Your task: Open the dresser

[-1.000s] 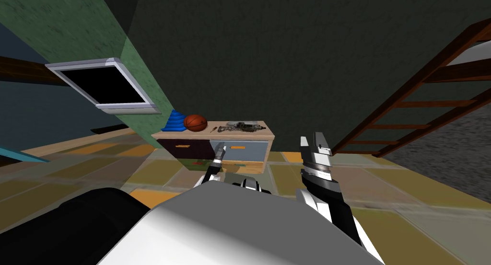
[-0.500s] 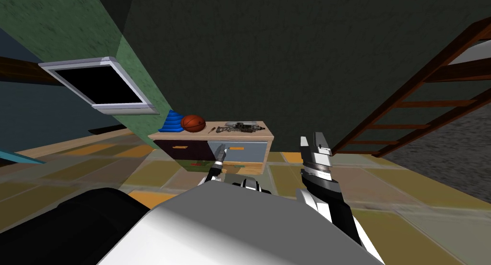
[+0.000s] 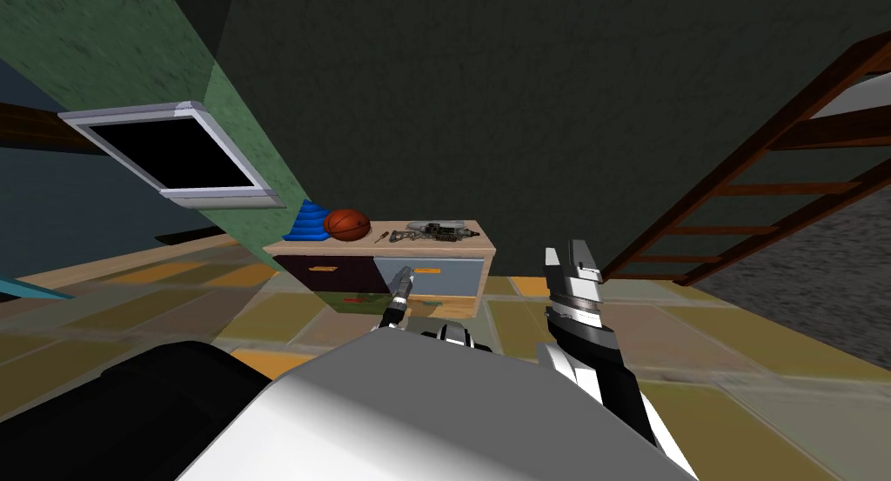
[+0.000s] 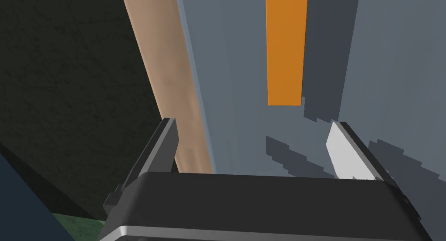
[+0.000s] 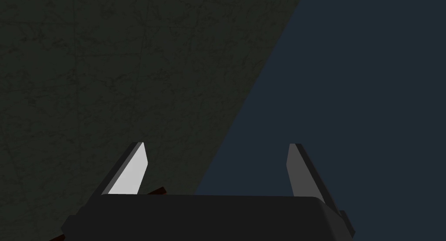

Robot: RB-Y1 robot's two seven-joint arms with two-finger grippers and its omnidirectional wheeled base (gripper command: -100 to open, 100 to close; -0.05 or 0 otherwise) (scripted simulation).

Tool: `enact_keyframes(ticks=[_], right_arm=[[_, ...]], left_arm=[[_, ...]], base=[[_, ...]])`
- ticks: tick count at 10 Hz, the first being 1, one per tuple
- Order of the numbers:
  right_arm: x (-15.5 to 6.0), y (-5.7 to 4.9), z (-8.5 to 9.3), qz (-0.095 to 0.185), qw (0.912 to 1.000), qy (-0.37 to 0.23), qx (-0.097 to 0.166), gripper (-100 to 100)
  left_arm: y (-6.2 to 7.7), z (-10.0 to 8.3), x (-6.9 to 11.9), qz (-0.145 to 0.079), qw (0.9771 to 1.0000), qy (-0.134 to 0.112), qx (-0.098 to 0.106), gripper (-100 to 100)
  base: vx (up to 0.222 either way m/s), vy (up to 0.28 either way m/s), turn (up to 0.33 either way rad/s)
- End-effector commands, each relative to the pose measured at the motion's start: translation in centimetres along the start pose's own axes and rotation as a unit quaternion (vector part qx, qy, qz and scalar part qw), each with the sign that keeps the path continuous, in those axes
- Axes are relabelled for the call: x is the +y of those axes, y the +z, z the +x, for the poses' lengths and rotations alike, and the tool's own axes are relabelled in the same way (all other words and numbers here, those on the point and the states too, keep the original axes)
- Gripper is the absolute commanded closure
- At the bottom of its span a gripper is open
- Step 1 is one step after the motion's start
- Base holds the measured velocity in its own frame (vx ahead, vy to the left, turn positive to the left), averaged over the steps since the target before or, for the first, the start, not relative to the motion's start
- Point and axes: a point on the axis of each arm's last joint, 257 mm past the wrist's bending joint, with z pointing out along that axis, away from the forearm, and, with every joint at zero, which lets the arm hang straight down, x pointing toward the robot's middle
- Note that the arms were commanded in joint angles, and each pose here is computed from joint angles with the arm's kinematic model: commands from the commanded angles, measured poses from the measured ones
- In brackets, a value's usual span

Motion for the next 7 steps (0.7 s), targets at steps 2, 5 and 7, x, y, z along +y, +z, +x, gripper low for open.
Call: enact_keyframes(ticks=[2, 5, 7], right_arm=[[0.0, 0.0, 0.0, 0.0, 1.0, 0.0, 0.0, 0], [0.0, 0.0, 0.0, 0.0, 1.0, 0.0, 0.0, 0], [0.0, 0.0, 0.0, 0.0, 1.0, 0.0, 0.0, 0]], left_arm=[[-0.5, 2.0, 2.7, -0.027, 0.9991, -0.03, -0.01, -100], [-0.7, 2.9, 3.2, -0.032, 0.9984, -0.044, -0.015, -100], [-0.3, 2.8, 3.0, -0.032, 0.9984, -0.044, -0.016, -100]], base=[[0.024, -0.014, -0.005], [0.013, -0.009, -0.002], [0.047, 0.004, -0.003]])
